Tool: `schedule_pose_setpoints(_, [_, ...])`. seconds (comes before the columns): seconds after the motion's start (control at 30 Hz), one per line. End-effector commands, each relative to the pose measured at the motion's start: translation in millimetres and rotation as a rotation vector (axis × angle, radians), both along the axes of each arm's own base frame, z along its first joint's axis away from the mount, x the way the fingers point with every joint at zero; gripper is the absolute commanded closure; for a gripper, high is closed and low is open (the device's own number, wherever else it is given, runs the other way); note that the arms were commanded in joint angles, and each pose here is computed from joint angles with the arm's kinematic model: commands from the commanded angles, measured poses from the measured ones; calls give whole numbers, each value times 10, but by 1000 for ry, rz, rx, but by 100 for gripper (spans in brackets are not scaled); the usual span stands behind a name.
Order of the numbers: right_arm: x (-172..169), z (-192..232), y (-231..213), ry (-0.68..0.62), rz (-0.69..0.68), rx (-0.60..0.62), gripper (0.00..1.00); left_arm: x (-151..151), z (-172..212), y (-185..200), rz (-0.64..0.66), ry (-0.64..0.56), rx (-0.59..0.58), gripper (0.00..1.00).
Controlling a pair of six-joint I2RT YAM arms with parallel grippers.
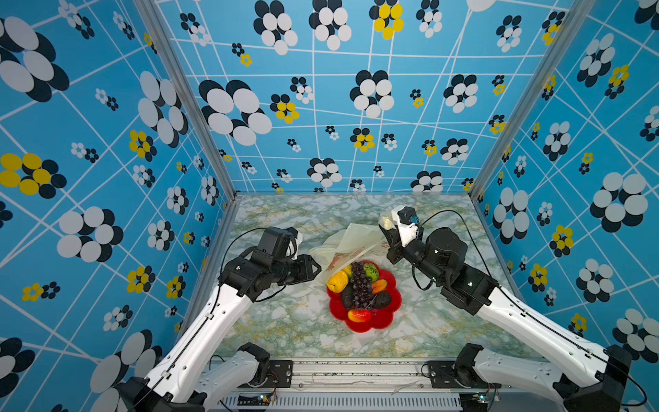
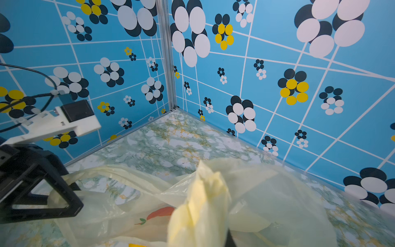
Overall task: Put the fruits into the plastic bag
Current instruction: 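Close the left gripper on the bag's other handle while the right gripper holds it, then spread the bag open with both grippers and lower it beside the fruit plate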
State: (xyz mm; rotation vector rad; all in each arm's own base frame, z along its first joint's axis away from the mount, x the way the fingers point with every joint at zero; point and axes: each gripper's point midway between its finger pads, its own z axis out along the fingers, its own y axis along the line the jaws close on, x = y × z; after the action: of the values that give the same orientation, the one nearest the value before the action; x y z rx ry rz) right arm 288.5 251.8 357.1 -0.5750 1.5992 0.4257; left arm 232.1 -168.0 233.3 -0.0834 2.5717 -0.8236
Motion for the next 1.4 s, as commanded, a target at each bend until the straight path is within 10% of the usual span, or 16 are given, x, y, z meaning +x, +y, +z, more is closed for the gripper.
schedule_pose_setpoints(0.0, [64,-85,-35,9,-39,-23,100,154,98,18,6,-70,35,87])
schedule_pose_setpoints(0.17, [853,116,-38,-9,-115,-40,100,947,490,107,51,-141,19,100])
schedule_pose_setpoints(0.3, [1265,1226,128,-185,-75,33,100,1679,1661,117,99,-404,26,100])
schedule_pose_setpoints(0.53, [436,2820,135,-541,108,215,100,971,3642,-291,-12,-989,-34,100])
schedule_pose_setpoints(0.7, [594,1415,194,-253,95,157,100,592,2643,-322,-39,-988,-4,100])
schedule_pose_setpoints(0.83, [957,-855,151,279,-6,82,100,885,497,212,165,-467,-60,100])
schedule_pose_setpoints(0.93, [977,-1429,18,404,-75,127,100,888,-363,411,261,-238,-216,100])
schedule_pose_setpoints(1.13, [1289,-913,235,340,-40,121,100,1097,133,492,252,-308,-170,100])
schedule_pose_setpoints(1.37, [1626,862,590,48,76,306,100,1435,1657,514,195,-557,-134,100])
